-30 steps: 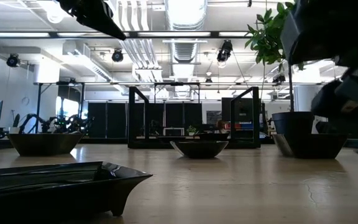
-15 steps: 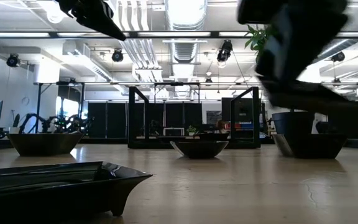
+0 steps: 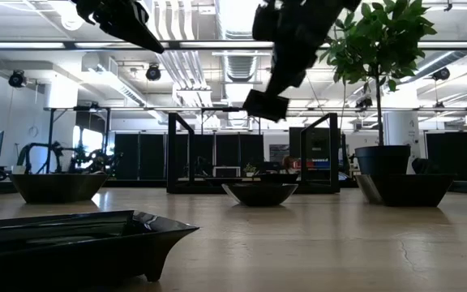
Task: Pick & Place Mini shaped plates
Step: Put the black square plate on the shelf, then stack the black distorted square plate on top of the black distorted square plate on the shelf
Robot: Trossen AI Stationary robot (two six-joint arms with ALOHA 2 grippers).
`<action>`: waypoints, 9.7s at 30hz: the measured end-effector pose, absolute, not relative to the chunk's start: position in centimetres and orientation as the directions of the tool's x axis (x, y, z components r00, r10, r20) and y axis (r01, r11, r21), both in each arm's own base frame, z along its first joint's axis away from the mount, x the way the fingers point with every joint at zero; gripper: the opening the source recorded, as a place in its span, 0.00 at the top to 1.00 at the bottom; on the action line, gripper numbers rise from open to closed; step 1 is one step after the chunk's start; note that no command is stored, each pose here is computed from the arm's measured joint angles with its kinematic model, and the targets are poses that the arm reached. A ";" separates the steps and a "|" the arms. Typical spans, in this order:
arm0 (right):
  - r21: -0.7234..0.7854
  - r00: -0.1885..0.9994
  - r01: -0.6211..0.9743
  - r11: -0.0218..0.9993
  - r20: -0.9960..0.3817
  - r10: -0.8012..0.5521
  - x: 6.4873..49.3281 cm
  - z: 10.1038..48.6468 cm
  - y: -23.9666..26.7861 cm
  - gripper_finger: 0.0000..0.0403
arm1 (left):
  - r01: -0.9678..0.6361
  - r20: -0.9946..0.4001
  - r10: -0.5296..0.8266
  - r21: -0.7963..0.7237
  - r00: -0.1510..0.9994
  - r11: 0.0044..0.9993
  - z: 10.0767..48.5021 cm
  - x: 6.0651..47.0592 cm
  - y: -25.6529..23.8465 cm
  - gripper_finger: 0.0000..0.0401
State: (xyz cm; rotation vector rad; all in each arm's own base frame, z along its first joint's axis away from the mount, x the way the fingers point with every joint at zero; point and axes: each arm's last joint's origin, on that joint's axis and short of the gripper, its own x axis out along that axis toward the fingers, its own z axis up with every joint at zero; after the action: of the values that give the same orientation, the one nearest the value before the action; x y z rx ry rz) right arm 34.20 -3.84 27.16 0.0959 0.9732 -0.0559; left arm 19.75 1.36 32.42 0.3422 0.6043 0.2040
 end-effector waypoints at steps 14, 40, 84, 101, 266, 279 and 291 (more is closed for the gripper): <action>-0.042 0.552 0.206 0.978 -0.820 -0.152 33.0 27.2 -12.9 0.98 | -0.091 -0.511 0.286 0.371 0.811 0.924 32.5 19.8 1.4 0.90; -0.080 0.403 0.095 0.992 -0.908 -0.112 37.9 19.3 -17.0 0.98 | -0.092 -0.508 0.285 0.371 0.813 0.924 32.5 19.8 1.3 0.90; -0.158 0.333 -0.068 0.985 -0.934 -0.127 39.1 18.0 -17.8 0.93 | -0.108 -0.508 0.286 0.351 0.812 0.930 32.5 19.8 1.4 0.90; -0.169 0.354 -0.063 0.984 -0.925 -0.136 39.2 18.3 -17.8 0.74 | -0.124 -0.509 0.285 0.327 0.812 0.937 32.5 19.8 1.3 0.90; -0.312 0.675 -0.088 0.946 -0.718 -0.174 33.6 35.5 -7.9 0.73 | -0.607 -0.317 0.748 0.441 0.584 0.661 31.6 27.9 3.0 1.00; -0.349 0.771 -0.020 0.937 -0.602 -0.208 35.2 36.1 -8.2 0.64 | -0.658 -0.218 0.757 0.384 0.616 0.647 31.7 28.4 3.0 1.00; -0.390 0.740 0.068 0.918 -0.597 -0.308 35.1 36.1 -8.5 0.70 | -0.662 -0.199 0.751 0.369 0.630 0.653 31.9 28.5 2.8 1.00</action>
State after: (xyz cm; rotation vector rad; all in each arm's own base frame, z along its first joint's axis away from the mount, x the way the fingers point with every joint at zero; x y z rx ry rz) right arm 35.12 -8.50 36.10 -0.3584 0.7107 -0.2112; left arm 28.53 2.76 31.86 0.2722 0.3519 0.8202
